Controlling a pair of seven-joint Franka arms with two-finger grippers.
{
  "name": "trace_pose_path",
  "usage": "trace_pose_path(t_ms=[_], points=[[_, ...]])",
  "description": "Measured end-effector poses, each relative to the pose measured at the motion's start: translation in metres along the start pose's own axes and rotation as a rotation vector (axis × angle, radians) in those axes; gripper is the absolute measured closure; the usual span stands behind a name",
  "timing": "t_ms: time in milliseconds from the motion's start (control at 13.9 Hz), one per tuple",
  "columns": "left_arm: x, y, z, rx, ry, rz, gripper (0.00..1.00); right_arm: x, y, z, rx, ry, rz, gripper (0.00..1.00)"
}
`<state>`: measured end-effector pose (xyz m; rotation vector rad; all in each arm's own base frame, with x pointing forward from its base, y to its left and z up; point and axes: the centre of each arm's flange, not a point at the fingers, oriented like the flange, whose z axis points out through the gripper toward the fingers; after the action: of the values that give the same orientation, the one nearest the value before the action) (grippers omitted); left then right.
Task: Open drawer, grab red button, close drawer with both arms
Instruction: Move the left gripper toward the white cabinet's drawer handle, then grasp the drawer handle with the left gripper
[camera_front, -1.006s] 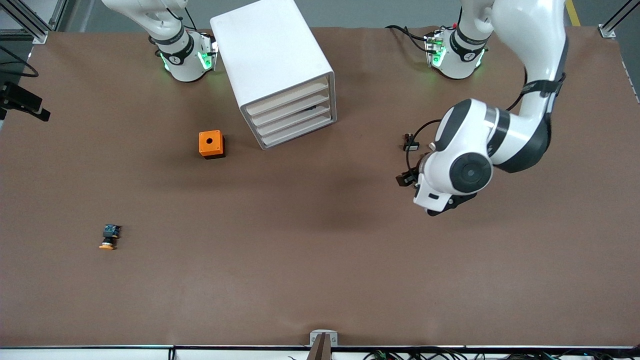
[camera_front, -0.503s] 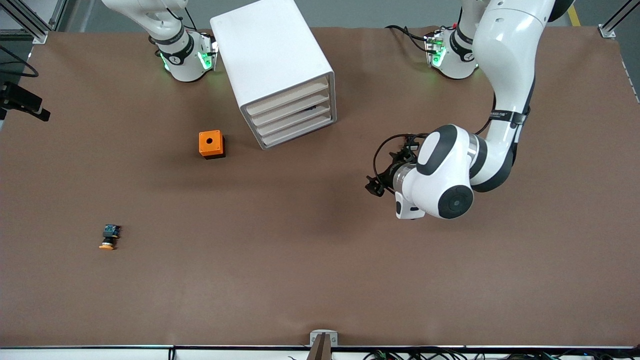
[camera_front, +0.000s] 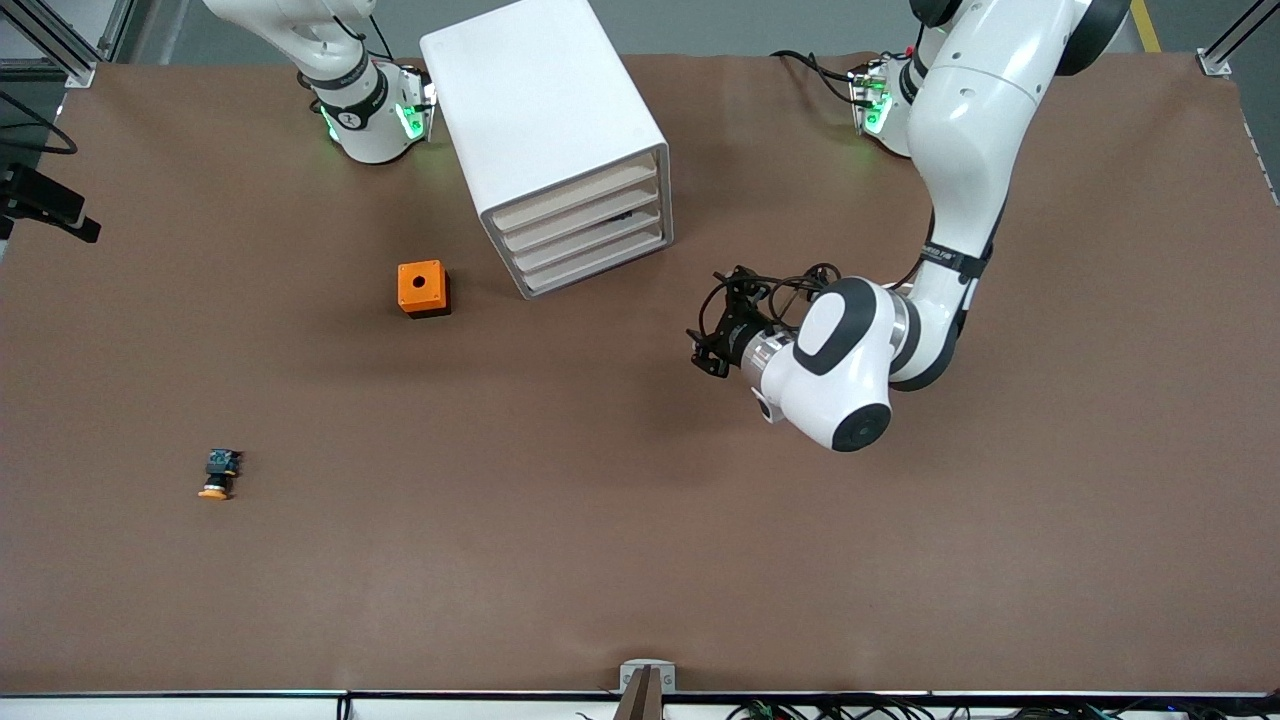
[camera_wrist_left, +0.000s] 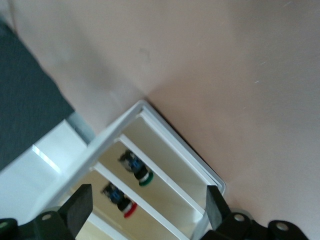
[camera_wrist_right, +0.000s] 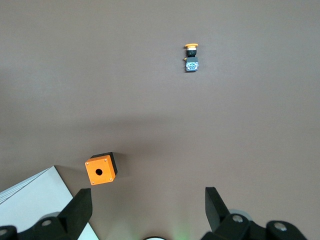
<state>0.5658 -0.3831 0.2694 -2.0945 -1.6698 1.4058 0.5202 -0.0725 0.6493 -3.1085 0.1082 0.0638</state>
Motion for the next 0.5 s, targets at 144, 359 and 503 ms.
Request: trace_pose_path(t_ms=[144, 359, 503], points=[[-0.003, 0.008, 0.017, 0.033, -0.058, -0.084, 0.00, 0.000, 0.000, 0.000, 0.000, 0.000, 0.000, 0.00], [-0.009, 0.014, 0.040, 0.099, -0.119, -0.209, 0.00, 0.000, 0.000, 0.000, 0.000, 0.000, 0.000, 0.00], [-0.014, 0.014, 0.055, 0.168, -0.172, -0.251, 0.00, 0.000, 0.000, 0.000, 0.000, 0.000, 0.000, 0.00]])
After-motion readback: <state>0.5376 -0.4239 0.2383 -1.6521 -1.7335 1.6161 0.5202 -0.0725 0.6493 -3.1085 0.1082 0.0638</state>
